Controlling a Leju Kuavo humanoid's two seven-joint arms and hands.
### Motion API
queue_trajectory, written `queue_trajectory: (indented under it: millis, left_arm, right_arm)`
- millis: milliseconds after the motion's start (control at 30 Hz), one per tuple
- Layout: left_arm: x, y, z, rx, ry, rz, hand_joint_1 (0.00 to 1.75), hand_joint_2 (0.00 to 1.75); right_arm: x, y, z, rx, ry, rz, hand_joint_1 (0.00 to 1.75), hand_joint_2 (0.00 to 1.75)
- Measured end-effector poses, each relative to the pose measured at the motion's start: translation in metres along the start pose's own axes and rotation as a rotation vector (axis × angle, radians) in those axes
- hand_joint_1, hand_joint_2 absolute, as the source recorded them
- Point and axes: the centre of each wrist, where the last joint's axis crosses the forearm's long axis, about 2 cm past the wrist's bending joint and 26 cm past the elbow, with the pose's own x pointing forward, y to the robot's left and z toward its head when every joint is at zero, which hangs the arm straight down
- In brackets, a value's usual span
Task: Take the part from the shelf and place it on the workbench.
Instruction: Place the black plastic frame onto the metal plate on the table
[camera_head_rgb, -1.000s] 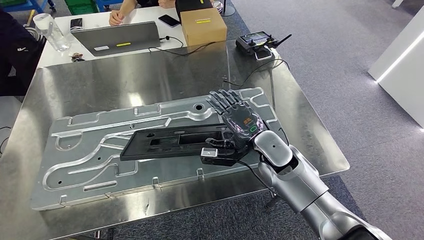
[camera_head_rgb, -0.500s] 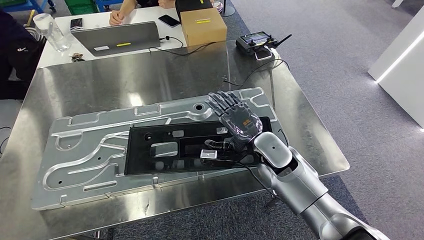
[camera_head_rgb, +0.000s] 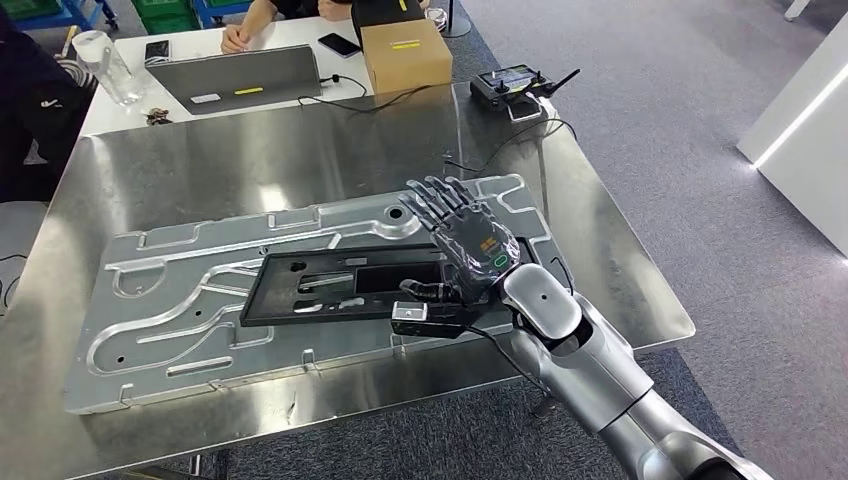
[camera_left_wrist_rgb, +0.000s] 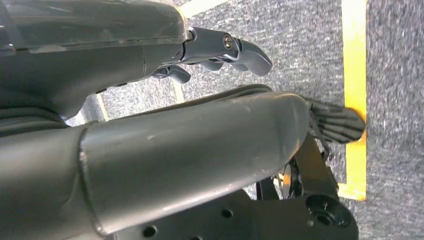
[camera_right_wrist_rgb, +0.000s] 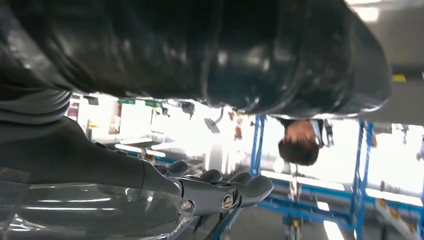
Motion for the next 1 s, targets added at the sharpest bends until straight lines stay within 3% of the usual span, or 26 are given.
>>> queue_trajectory:
  millis: [233, 1000]
  left_arm:
    - [-0.001, 0.000, 0.000, 0.001, 0.003, 0.000, 0.00, 0.00]
    - [0.002, -0.001, 0.000, 0.001, -0.002, -0.009, 0.00, 0.00]
  right_arm:
    - [0.005, -0.011, -0.003, -0.045, -0.019, 0.003, 0.00, 0.00]
    - [0.007, -0.014, 0.000, -0.061, -0.027, 0.002, 0.00, 0.00]
